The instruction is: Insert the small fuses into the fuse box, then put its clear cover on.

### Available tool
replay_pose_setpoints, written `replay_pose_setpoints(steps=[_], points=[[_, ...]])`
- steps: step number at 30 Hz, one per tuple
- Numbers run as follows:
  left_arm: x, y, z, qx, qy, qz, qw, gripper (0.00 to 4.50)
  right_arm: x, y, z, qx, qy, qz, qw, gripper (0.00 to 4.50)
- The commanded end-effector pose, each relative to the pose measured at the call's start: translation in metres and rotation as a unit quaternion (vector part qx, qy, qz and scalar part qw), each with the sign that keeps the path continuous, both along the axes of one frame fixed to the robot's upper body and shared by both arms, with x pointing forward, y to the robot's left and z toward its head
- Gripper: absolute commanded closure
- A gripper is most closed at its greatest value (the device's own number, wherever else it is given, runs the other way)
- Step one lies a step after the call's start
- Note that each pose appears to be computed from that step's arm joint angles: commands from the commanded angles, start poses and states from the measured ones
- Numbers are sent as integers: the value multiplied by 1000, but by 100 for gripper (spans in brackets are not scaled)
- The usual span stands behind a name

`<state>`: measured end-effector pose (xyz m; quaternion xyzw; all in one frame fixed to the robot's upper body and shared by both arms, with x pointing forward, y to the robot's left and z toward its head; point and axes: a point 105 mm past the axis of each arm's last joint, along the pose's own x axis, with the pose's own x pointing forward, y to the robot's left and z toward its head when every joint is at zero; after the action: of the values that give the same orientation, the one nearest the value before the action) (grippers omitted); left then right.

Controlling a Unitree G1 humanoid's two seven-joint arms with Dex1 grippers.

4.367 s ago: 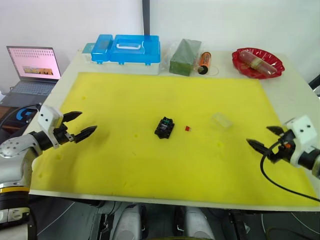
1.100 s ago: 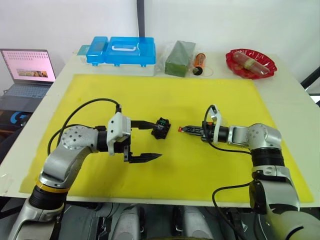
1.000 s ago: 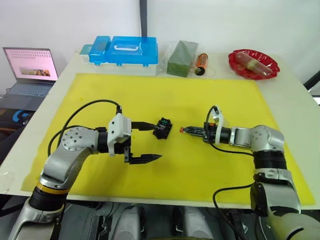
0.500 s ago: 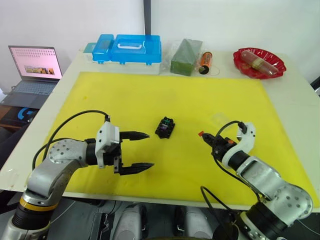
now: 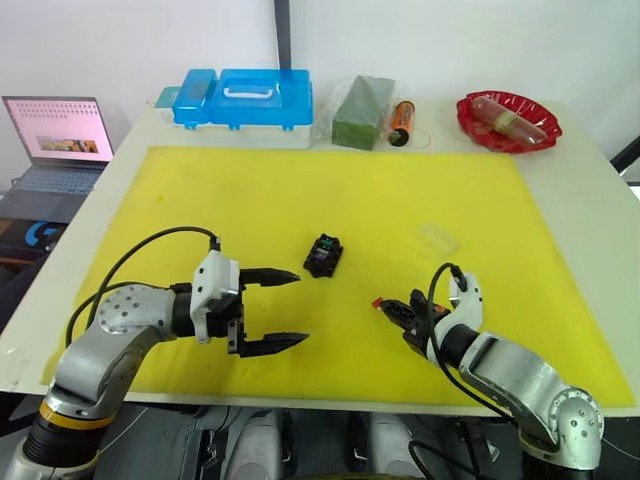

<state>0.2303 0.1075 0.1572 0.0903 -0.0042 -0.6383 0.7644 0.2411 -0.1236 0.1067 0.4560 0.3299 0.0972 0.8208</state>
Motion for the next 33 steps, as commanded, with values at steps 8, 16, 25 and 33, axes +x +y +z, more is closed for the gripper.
replay_pose_setpoints(steps=[8, 16, 25, 33], points=[[-6, -8, 5, -5, -22, -10, 1000, 0, -7, 11, 11, -7, -33, 49, 998, 399], [-5, -13, 4, -5, -25, -21, 999, 0, -26, -2, 15, -58, -90, 194, 975, 134], [-12, -19, -6, 1, -30, -45, 999, 0, -11, -30, 46, -114, -127, 437, 883, 59], [-12, -22, -8, 1, -38, -45, 998, 0, 15, -29, 28, -177, -167, 509, 826, 236]])
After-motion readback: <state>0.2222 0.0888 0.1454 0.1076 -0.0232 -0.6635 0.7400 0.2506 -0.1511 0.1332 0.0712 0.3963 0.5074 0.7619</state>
